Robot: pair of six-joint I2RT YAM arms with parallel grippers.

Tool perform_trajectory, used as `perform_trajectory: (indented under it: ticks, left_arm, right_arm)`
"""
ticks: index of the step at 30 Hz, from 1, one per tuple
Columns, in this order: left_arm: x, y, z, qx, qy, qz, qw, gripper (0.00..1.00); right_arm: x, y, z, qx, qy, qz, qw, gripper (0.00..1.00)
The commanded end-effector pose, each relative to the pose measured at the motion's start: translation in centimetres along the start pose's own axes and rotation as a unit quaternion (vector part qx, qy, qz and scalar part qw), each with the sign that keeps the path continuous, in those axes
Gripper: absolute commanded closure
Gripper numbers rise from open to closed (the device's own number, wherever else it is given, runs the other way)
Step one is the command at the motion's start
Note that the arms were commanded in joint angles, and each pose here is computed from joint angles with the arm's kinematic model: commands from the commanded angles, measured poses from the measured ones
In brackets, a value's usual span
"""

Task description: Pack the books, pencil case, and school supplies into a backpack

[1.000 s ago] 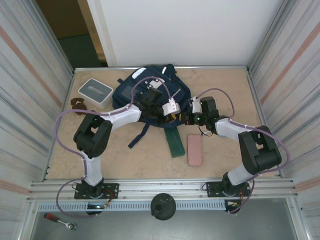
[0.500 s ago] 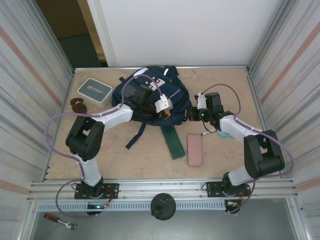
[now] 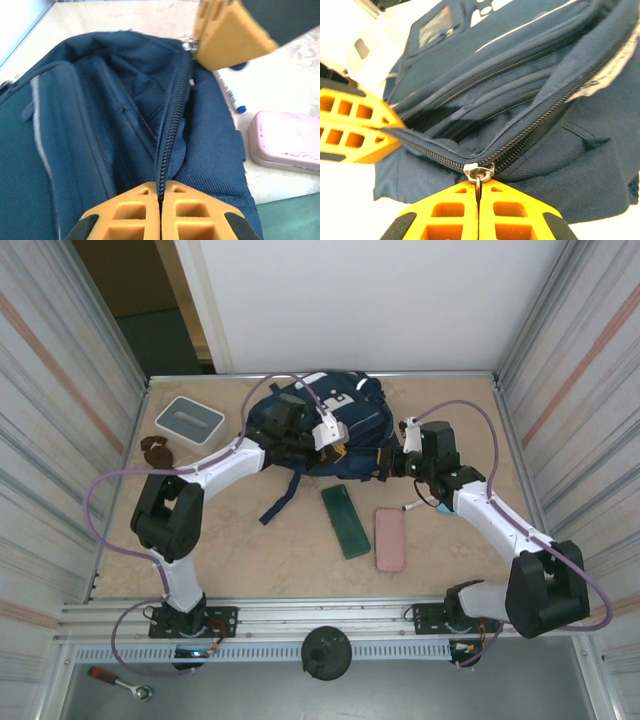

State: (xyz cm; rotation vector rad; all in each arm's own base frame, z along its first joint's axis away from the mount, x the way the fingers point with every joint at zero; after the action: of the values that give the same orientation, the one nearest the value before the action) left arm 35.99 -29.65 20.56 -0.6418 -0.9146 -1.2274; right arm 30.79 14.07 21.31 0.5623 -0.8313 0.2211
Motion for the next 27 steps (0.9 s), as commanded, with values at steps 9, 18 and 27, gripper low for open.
perform_trajectory:
  ticks: [9,18,27]
  left_arm:
    - [-1.5,0.5,3.9,0.072,0.005,0.002,0.997,0.54]
    - [-1.3,-2.5,0.5,-0.008,0.059,-0.015,0.998,0.49]
    - [-2.0,-2.9,-1.9,-0.041,0.083,-0.013,0.996,0.61]
  right_arm:
    - [-0.6,5.1,-2.5,0.070,0.038,0.046,0.996,1.00]
    - [-0.7,6.0,-3.1,0.084,0.041,0.050,0.994,1.00]
    - [-0.3,6.5,-3.0,0.099,0.035,0.043,0.993,1.00]
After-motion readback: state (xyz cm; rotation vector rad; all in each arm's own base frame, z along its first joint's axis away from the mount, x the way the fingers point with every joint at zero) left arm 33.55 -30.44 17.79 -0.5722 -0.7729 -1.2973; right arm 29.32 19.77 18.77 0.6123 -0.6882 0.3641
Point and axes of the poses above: each hand's point on the last joint's axis, 136 mm out from that joint toward the fingers, its own z axis back along the fingers, its own y axis along the line the jaws close on, x = y × z, the point moved 6 cm from there along z, back along the fingers, and after that the axes turned 6 degrees about z, right-handed, at the moved point
